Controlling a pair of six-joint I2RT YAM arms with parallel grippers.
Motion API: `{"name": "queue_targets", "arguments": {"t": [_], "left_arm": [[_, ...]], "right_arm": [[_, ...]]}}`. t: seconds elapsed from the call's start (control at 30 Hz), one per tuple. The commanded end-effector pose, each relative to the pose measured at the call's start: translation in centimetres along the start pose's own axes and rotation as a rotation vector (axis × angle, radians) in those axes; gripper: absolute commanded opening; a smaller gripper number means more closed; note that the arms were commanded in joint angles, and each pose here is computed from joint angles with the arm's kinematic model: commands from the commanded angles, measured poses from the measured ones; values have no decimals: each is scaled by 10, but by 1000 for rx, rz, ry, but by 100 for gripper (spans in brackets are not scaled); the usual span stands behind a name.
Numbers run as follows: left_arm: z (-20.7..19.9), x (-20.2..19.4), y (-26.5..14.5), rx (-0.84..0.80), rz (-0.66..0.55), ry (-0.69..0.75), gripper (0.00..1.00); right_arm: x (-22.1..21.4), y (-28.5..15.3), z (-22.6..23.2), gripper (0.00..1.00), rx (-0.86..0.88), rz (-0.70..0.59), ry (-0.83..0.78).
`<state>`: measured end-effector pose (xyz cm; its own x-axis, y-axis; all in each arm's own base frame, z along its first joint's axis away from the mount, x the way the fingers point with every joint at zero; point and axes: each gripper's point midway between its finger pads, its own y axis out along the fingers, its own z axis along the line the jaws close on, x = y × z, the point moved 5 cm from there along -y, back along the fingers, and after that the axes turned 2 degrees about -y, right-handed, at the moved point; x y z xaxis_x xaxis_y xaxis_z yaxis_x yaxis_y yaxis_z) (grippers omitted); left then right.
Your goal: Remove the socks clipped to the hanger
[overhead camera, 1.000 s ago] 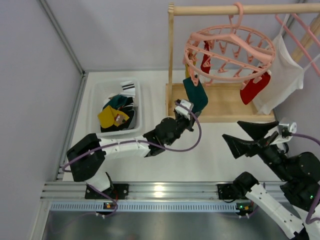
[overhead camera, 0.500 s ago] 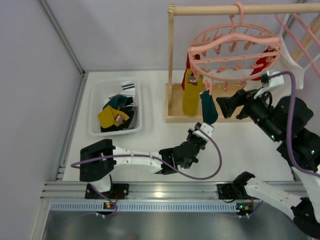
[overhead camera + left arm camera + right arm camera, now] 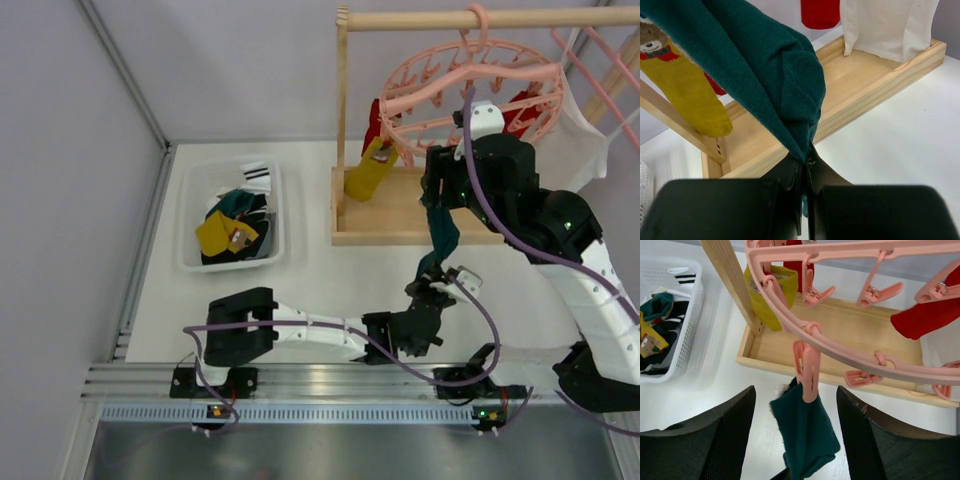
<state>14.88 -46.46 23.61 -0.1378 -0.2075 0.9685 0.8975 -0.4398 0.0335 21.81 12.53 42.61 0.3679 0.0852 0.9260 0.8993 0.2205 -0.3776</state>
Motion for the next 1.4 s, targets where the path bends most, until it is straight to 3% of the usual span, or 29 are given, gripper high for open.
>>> {"name": "queue_targets", "arguments": {"t": [0.0, 0.43, 0.97, 1.37], "left_arm": [[-11, 11, 1, 11, -18, 36, 0], [-29, 31, 9, -11, -57, 27, 0], [-28, 37, 6, -35, -70, -13, 0], [-30, 38, 5, -55, -76, -40, 0]], "right_arm": [[9, -13, -9, 63, -124, -6, -53], [4, 17, 6, 58, -304, 58, -206], [-6, 36, 6, 49, -586, -13, -322], [-1, 42, 6, 40, -638, -70, -340]]}}
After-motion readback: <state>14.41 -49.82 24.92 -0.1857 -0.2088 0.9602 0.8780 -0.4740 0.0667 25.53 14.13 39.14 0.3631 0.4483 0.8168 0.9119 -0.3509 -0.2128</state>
